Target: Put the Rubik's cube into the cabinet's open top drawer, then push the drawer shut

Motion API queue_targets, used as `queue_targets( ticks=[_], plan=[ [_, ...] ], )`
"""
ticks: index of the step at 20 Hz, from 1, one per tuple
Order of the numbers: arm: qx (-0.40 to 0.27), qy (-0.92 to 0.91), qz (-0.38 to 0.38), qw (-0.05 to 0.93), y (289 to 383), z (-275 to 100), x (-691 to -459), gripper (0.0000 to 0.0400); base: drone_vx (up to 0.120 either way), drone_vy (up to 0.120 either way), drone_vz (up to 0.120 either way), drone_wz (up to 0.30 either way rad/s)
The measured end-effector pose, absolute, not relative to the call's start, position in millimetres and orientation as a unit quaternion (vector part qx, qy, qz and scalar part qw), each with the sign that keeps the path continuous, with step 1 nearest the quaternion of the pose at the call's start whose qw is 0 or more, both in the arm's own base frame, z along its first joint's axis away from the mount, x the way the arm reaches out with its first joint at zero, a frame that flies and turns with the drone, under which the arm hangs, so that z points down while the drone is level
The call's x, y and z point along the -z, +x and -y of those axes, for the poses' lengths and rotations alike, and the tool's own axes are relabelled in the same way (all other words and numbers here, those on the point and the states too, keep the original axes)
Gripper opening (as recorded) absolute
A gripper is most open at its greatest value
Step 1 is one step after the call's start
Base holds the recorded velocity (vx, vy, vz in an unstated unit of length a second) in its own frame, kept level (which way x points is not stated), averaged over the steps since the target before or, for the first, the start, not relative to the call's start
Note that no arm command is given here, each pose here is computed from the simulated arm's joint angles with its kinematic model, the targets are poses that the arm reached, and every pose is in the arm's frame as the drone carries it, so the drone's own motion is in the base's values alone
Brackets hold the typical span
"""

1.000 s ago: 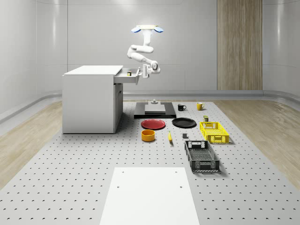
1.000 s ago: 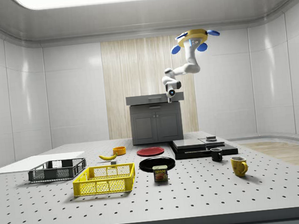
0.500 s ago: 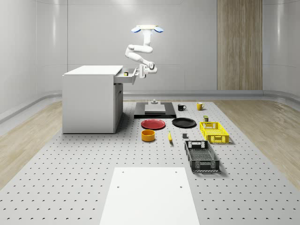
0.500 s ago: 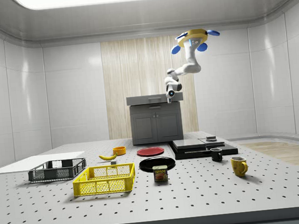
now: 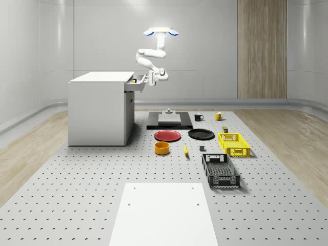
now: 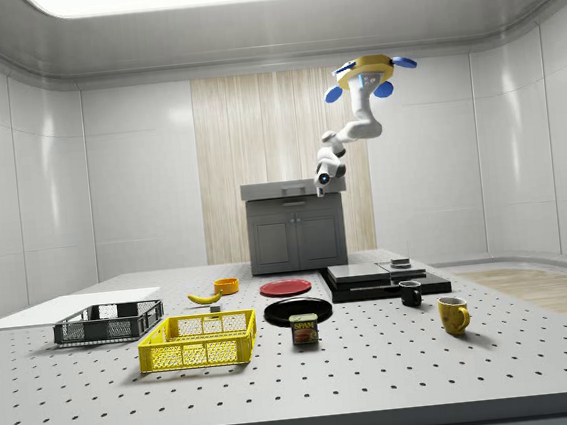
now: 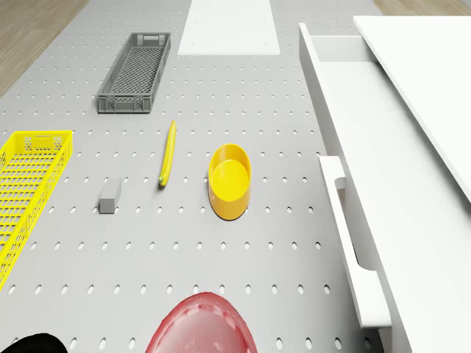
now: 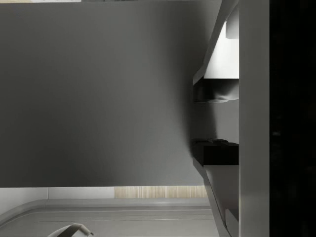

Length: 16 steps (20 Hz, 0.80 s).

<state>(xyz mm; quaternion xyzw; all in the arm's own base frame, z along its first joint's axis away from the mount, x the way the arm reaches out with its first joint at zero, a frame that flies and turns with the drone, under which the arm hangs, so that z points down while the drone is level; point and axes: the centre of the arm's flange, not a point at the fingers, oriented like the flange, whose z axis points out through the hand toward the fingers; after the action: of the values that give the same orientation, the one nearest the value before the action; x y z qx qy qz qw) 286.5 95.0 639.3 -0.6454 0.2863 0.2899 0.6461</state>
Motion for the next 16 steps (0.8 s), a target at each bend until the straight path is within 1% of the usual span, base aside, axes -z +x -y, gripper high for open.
queue_targets(
  ticks=[9, 16],
  plan=[
    [-0.275, -0.652, -0.273, 0.652, 305.7, -135.1, -639.9, 0.0105, 0.000, 0.000, 0.000, 0.000],
    [-0.272, -0.653, -0.270, 0.653, 322.9, -159.9, -650.5, 0.0105, 0.000, 0.000, 0.000, 0.000]
  ],
)
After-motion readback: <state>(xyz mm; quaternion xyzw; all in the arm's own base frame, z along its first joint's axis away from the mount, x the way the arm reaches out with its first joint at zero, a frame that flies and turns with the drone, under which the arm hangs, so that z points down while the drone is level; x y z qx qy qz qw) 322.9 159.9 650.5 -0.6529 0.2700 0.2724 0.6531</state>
